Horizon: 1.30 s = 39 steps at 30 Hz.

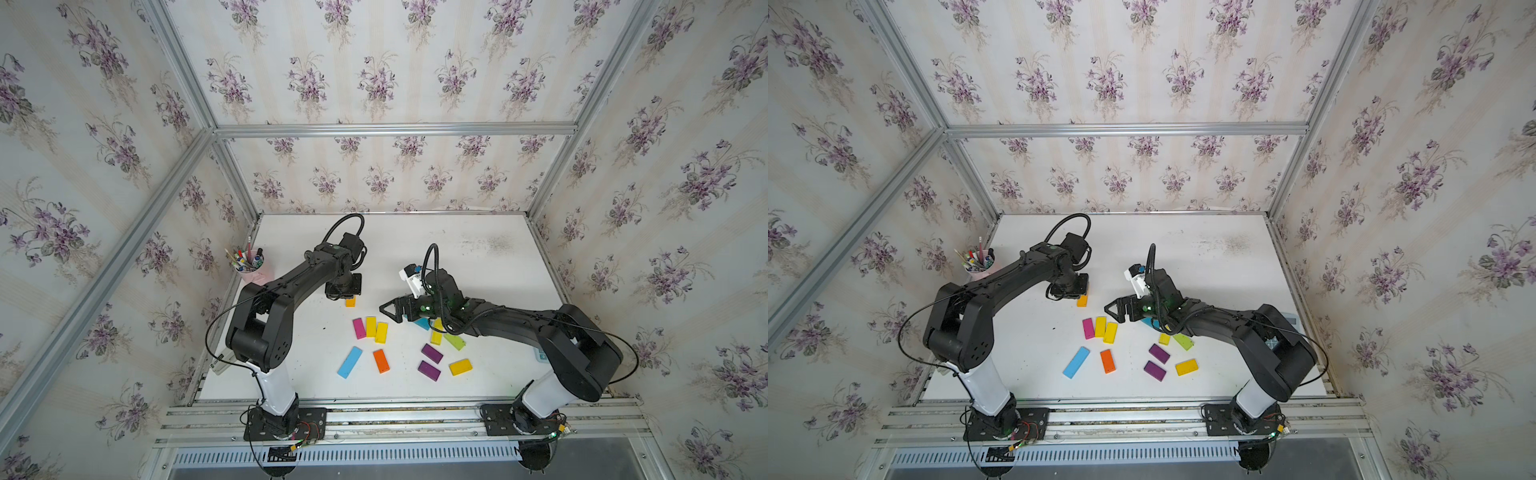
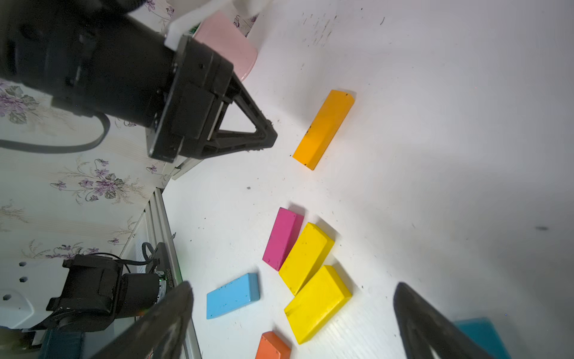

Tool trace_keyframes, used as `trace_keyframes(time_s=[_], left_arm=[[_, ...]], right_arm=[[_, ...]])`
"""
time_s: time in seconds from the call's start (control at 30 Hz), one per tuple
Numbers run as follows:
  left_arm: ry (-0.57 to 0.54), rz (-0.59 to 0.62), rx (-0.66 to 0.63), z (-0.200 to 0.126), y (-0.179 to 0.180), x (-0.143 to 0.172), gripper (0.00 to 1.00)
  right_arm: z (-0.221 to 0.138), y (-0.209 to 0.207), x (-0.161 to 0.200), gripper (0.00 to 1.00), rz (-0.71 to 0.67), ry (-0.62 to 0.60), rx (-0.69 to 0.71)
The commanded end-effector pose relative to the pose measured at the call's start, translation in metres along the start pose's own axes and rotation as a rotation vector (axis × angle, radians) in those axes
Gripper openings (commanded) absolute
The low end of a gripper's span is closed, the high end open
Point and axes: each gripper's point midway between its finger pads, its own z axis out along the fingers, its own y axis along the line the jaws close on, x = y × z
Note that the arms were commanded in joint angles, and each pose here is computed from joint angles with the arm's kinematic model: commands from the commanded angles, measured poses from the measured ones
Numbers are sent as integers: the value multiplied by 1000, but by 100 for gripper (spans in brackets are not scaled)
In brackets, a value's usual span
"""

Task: Assemble the letter t with building blocks
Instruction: Place the building block at the center of the board, then pick up the building block from the center of the board.

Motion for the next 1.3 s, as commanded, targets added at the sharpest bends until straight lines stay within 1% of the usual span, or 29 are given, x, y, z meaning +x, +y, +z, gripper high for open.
trace_keyframes(time_s=[0.0, 0.1, 0.27, 0.4, 0.5, 0.53, 0.57, 0.63, 0.67, 0.7, 0.73, 0.77, 0.8, 0.93, 1.1, 1.27], left_arm=[[16, -15, -12, -2, 4, 20, 7], [18, -26, 0, -2, 3, 41, 0], [14, -52, 23, 1, -2, 73, 0], [6, -67, 55, 5, -15, 88, 0], [7, -68, 56, 9, -19, 95, 22], [10, -67, 52, 10, -19, 97, 33], [10, -66, 49, 10, -19, 98, 40], [3, -59, 50, 9, -21, 98, 49], [0, -58, 50, 9, -22, 98, 54], [-3, -58, 54, 8, -23, 97, 55], [-5, -57, 57, 8, -24, 96, 59], [-10, -57, 61, 7, -26, 94, 61], [-14, -56, 66, 7, -27, 93, 63], [-25, -64, 81, 9, -34, 88, 68], [-32, -72, 86, 13, -42, 84, 69], [-33, -70, 75, 16, -50, 82, 68]], right_arm=[[-6, 5, 4, 100, -4, -28, 4], [-15, 4, 19, 100, 11, -27, 12], [-28, 4, 41, 100, 22, -18, 25], [-36, 2, 58, 100, 15, -4, 43], [-42, -4, 67, 100, 13, 5, 69], [-45, -5, 67, 97, 9, -1, 79], [-48, -5, 67, 90, 3, -7, 91], [-54, -6, 65, 75, -5, -21, 110], [-58, -7, 64, 58, -7, -27, 125], [-61, -9, 62, 38, -6, -36, 144], [-63, -11, 62, 21, -4, -42, 159], [-65, -13, 62, 7, 1, -49, 171], [-68, -14, 61, 0, 1, -57, 178], [-71, -17, 66, 0, 7, -65, 184], [-73, -22, 75, 0, 19, -53, 191], [-79, -25, 77, 0, 19, -71, 200]])
